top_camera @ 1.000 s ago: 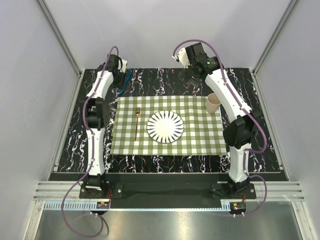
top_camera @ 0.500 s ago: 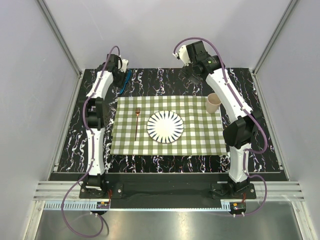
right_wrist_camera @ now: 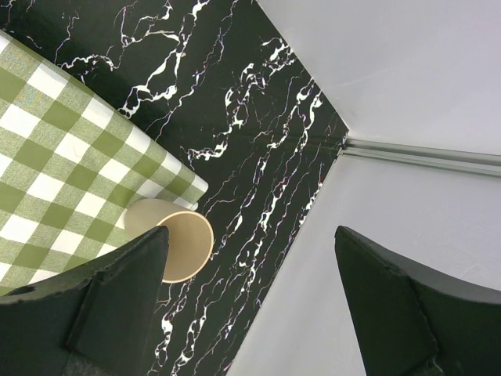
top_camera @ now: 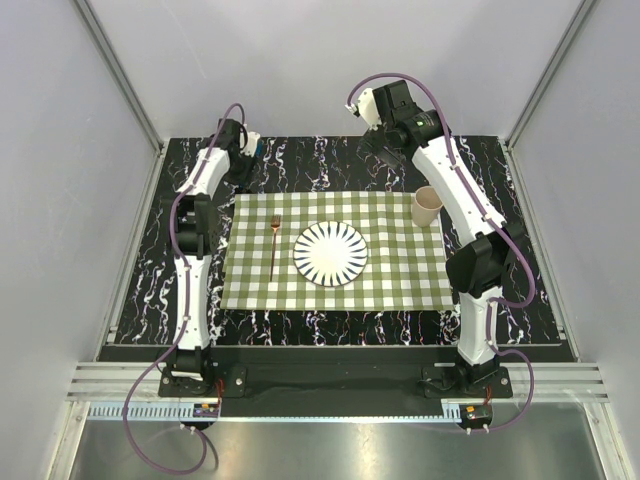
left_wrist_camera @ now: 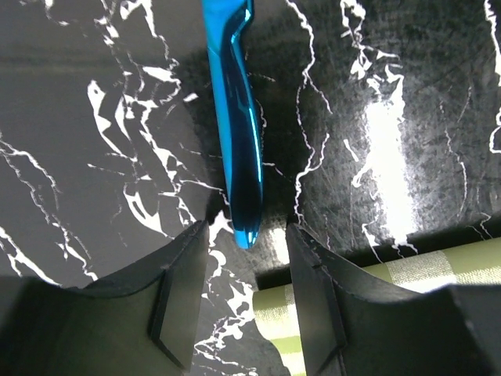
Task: Set the dinner table for one person
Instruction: Move the knife to the center of the board.
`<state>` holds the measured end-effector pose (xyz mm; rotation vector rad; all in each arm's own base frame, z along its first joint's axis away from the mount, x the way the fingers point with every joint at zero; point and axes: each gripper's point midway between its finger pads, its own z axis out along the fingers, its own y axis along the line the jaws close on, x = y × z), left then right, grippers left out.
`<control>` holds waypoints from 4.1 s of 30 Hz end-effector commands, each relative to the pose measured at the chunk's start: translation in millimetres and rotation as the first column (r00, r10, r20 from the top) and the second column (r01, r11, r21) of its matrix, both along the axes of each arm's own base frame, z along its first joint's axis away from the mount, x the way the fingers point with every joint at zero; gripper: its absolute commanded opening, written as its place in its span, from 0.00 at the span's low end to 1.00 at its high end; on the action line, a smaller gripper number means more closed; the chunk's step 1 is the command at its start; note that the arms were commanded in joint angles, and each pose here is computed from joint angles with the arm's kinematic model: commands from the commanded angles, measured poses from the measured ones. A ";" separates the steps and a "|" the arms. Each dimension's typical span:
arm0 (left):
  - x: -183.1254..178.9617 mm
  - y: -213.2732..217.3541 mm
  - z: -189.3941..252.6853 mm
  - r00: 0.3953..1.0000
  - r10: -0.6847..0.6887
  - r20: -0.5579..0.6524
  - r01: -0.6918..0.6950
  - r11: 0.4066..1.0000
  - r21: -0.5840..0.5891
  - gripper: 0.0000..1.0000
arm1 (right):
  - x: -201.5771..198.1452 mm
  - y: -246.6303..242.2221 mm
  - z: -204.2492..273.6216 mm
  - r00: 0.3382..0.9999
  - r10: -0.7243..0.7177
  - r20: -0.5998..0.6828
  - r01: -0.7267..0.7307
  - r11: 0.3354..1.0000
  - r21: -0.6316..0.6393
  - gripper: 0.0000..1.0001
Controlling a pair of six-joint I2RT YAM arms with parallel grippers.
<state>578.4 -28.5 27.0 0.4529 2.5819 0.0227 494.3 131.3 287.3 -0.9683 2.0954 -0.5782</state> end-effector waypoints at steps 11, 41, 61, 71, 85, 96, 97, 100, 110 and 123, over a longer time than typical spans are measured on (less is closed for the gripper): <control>14.2 -5.7 2.1 0.999 0.012 0.043 -0.010 0.999 -0.043 0.50 | 0.3 10.5 37.3 0.995 0.001 0.100 -0.006 0.999 0.052 0.94; 34.0 -12.7 -5.8 0.995 0.018 0.094 -0.012 0.998 -0.058 0.08 | 6.7 18.7 35.7 0.994 0.017 0.105 -0.021 0.999 0.035 0.94; -9.6 -60.7 -12.7 0.980 -0.199 0.002 0.199 0.980 -0.018 0.00 | 11.8 22.2 37.7 0.993 0.025 0.115 -0.029 0.999 0.039 0.94; -9.7 -106.0 6.7 0.954 -0.297 0.036 0.296 0.955 0.015 0.00 | 12.5 23.0 33.4 0.994 0.022 0.107 -0.027 0.999 0.041 0.94; -6.0 -132.4 3.3 0.937 -0.346 0.045 0.340 0.935 0.104 0.00 | 12.1 24.7 32.5 0.994 0.023 0.105 -0.029 0.998 0.048 0.94; 4.6 -133.9 15.3 0.945 -0.316 0.087 0.303 0.944 0.132 0.39 | 12.3 23.5 33.7 0.994 0.018 0.109 -0.023 0.998 0.050 0.94; 6.4 -133.8 17.0 0.944 -0.317 0.094 0.303 0.943 0.136 0.53 | 11.9 24.2 34.0 0.994 0.019 0.109 -0.025 0.998 0.050 0.94; 6.5 -134.9 20.2 0.944 -0.316 0.101 0.301 0.944 0.135 0.80 | 11.7 22.7 32.6 0.994 0.015 0.105 -0.020 0.999 0.048 0.94; 23.8 -99.1 70.0 0.941 -0.243 0.234 0.193 0.957 0.216 0.89 | 1.6 26.6 6.3 0.999 0.028 0.029 -0.030 0.997 0.066 0.95; 34.0 -49.7 93.8 0.941 -0.180 0.288 0.114 0.966 0.231 0.89 | 6.2 27.0 14.3 0.998 0.022 0.052 -0.026 0.997 0.077 0.95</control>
